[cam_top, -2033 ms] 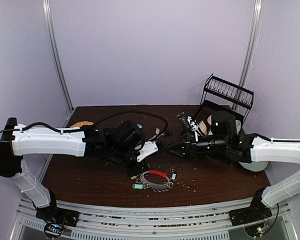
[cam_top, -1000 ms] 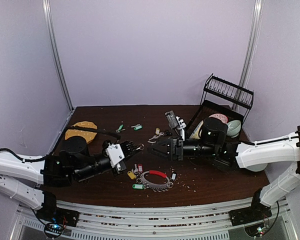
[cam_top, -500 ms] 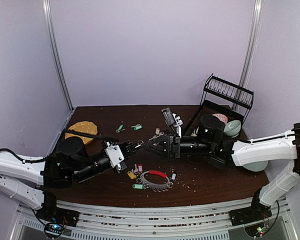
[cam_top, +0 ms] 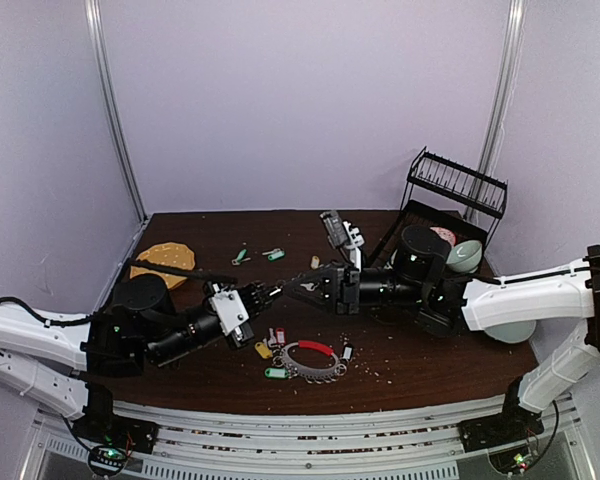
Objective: Put the keys on the keyring
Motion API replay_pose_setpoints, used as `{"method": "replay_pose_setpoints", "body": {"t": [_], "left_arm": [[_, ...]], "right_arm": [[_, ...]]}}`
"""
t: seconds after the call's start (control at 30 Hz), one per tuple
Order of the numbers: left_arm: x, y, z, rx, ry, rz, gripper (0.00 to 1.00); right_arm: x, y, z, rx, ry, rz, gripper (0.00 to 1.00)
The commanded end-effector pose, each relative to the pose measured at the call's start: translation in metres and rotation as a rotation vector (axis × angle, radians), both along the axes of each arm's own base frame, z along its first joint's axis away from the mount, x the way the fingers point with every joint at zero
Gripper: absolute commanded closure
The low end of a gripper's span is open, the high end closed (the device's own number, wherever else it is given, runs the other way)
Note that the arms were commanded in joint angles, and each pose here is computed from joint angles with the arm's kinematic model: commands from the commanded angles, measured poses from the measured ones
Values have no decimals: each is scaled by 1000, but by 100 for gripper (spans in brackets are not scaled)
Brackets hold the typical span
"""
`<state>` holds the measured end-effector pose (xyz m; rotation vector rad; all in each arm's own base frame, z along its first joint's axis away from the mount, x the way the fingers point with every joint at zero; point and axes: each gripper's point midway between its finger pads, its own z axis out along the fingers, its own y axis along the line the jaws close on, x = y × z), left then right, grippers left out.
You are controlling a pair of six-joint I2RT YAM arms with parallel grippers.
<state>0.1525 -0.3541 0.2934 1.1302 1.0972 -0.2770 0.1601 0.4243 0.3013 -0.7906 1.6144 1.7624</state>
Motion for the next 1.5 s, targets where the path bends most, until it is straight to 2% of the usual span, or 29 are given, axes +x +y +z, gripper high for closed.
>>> {"method": "replay_pose_setpoints", "body": {"t": [0.0,0.1,0.47,0.5,0.53,0.57,0.63,0.7,0.8,0.87,0.97,1.07,1.23,1.37,1.47], "left_arm": [[0,1,12,-38,-20,10,100],[0,1,11,-32,-18,11,100],[5,2,1,-18,38,43,100],[6,1,0,-23,57,46,90],[6,1,-2,-27,80,50,65],[6,0,-4,-25,109,50,45],[4,-1,-8,-34,174,37,28],[3,-2,-16,-23,260,16,19],[13,-4,-27,-10,488,-15,19],[37,6,-44,-14,682,9,21],[59,12,-85,60,896,26,28],[66,-12,-136,298,943,-7,32],[75,-57,-200,631,920,-208,32],[96,-67,-232,776,801,-232,31],[101,-67,-251,876,801,-246,31]], "right_arm": [[-5,3,18,44,-39,21,93],[-5,3,19,44,-43,18,100],[1,-9,21,41,-95,-63,100],[3,-11,19,26,-106,-81,100],[6,-12,15,-2,-120,-103,100],[11,-14,10,-40,-156,-132,100],[24,-23,-3,-140,-198,-203,100],[40,-39,-18,-242,-233,-287,100],[68,-77,-48,-450,-236,-422,100],[85,-107,-63,-557,-227,-519,100],[98,-148,-81,-704,-232,-642,100],[103,-169,-89,-748,-215,-683,100],[107,-186,-93,-769,-191,-696,100],[106,-198,-91,-787,-193,-705,100],[104,-203,-89,-786,-196,-709,100]]}}
